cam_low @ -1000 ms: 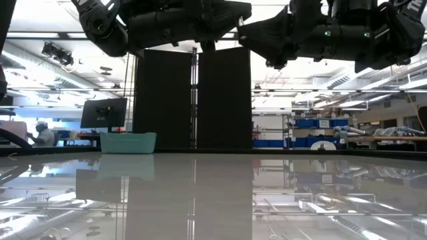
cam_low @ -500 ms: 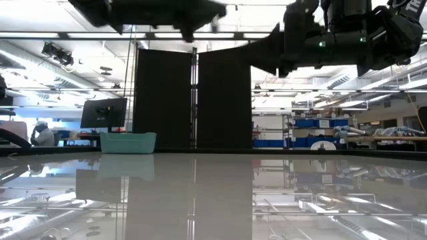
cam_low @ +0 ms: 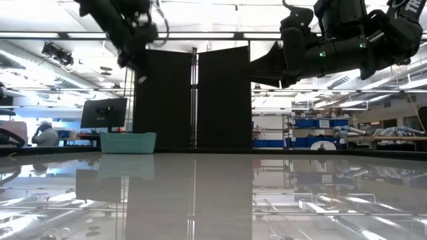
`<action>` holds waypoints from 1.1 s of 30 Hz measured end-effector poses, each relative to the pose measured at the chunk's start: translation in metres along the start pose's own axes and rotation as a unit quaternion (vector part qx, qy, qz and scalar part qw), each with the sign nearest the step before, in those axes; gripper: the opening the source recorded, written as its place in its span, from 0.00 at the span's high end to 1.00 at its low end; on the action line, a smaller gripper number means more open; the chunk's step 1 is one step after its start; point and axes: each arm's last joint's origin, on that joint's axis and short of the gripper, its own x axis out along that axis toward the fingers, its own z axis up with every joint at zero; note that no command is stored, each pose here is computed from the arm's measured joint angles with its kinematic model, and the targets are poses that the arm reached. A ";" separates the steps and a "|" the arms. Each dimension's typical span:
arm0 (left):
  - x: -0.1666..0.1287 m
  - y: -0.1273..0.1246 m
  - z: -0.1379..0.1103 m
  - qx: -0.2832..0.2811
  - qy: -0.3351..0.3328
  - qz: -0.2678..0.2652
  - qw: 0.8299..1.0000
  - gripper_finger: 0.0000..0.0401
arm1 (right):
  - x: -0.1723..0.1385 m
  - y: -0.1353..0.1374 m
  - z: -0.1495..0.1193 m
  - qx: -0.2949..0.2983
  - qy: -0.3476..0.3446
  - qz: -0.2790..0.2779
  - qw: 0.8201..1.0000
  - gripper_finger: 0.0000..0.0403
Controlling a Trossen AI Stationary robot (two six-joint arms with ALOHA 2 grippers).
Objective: Sort batteries
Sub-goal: Put the center red battery into the yellow bin
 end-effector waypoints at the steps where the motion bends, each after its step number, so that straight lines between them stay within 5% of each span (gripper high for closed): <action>1: 0.002 0.009 0.000 -0.012 0.024 0.014 1.000 0.87 | 0.000 0.000 0.000 0.000 0.000 0.000 1.000 0.42; 9: 0.041 0.069 -0.022 -0.089 0.164 0.080 0.979 0.87 | 0.000 0.000 -0.001 -0.001 0.004 0.000 1.000 0.42; 16: 0.081 0.115 -0.049 -0.205 0.230 0.133 0.942 0.87 | 0.000 0.000 -0.003 -0.003 0.013 0.001 1.000 0.43; 33: 0.132 0.134 -0.071 -0.265 0.251 0.194 0.911 0.87 | 0.000 -0.001 -0.007 0.004 0.033 0.000 0.999 0.44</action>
